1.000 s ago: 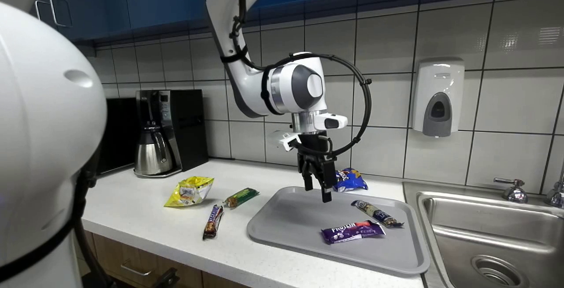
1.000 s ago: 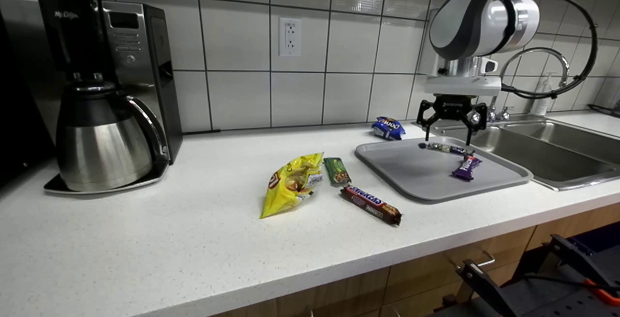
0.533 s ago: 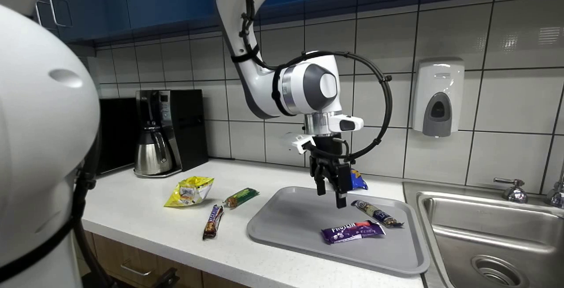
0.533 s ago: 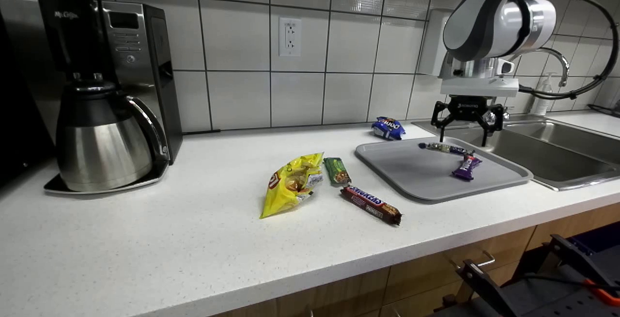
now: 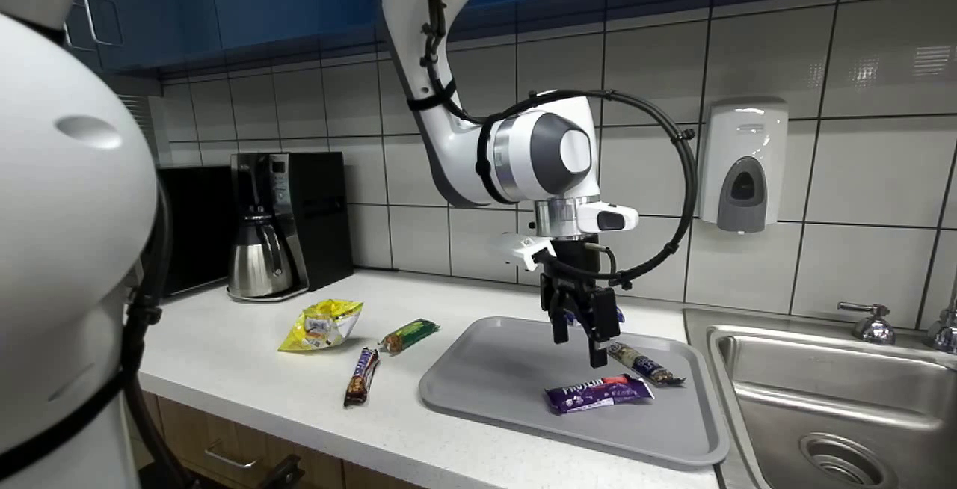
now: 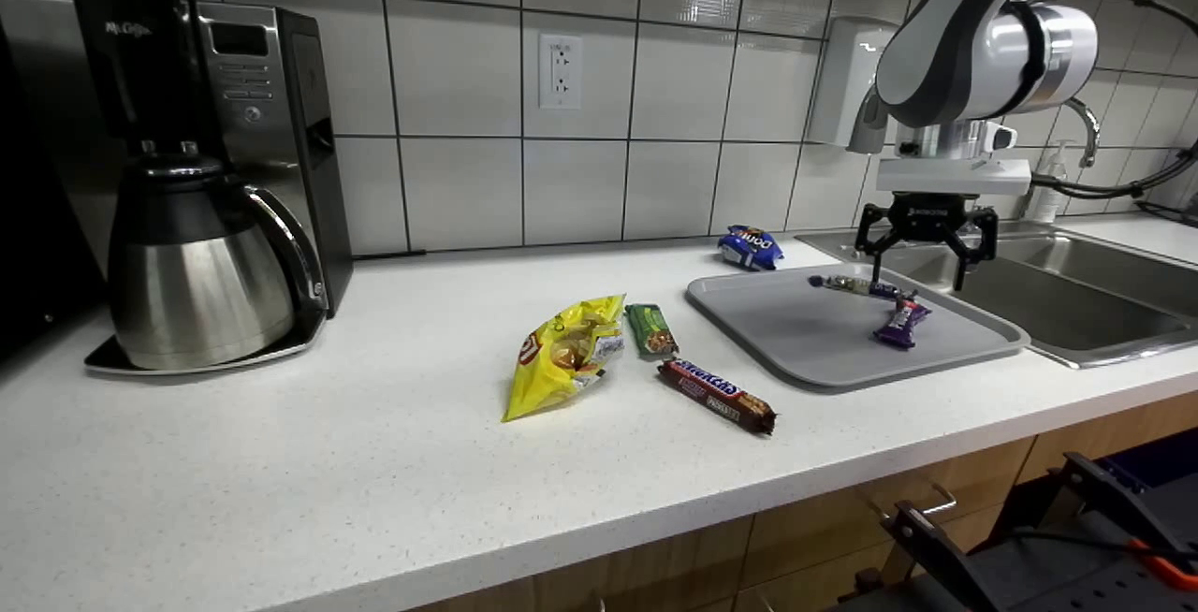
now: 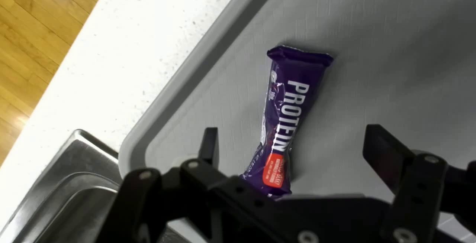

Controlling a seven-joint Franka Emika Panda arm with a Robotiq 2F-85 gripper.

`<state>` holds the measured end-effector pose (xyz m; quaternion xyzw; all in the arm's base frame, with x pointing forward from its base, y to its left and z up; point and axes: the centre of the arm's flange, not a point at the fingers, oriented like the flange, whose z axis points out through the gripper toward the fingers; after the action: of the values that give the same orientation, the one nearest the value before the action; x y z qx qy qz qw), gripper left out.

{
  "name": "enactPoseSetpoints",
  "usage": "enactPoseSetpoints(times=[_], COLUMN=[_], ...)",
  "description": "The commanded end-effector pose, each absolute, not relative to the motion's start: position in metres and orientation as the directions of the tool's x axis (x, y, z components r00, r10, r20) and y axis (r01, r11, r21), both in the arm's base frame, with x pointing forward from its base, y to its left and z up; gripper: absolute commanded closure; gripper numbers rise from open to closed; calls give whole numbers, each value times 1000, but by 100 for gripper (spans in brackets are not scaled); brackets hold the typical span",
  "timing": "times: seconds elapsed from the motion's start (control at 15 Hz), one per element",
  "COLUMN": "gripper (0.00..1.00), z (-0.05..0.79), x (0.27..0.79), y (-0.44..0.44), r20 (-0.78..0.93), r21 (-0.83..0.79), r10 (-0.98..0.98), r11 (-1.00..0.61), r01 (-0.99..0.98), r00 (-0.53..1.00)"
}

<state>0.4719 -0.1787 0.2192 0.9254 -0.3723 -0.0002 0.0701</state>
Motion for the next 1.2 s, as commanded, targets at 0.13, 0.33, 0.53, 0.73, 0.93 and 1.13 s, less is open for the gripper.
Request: enactPoseSetpoints(times=[0.13, 0.33, 0.53, 0.73, 0.93, 1.13], gripper=[0, 0, 0, 0, 0, 0], z=[207, 200, 193, 185, 178, 172], x=[472, 475, 479, 486, 491, 494], y=[-195, -199, -203, -205, -207, -211], r20=[38, 34, 29, 26, 24, 23], r21=[128, 132, 137, 140, 145, 154], r10=[-676, -675, -676, -679, -681, -683], r11=[-727, -728, -727, -724, -722, -719], r01=[-674, -672, -673, -675, -677, -678], r00=[736, 737, 736, 734, 732, 730])
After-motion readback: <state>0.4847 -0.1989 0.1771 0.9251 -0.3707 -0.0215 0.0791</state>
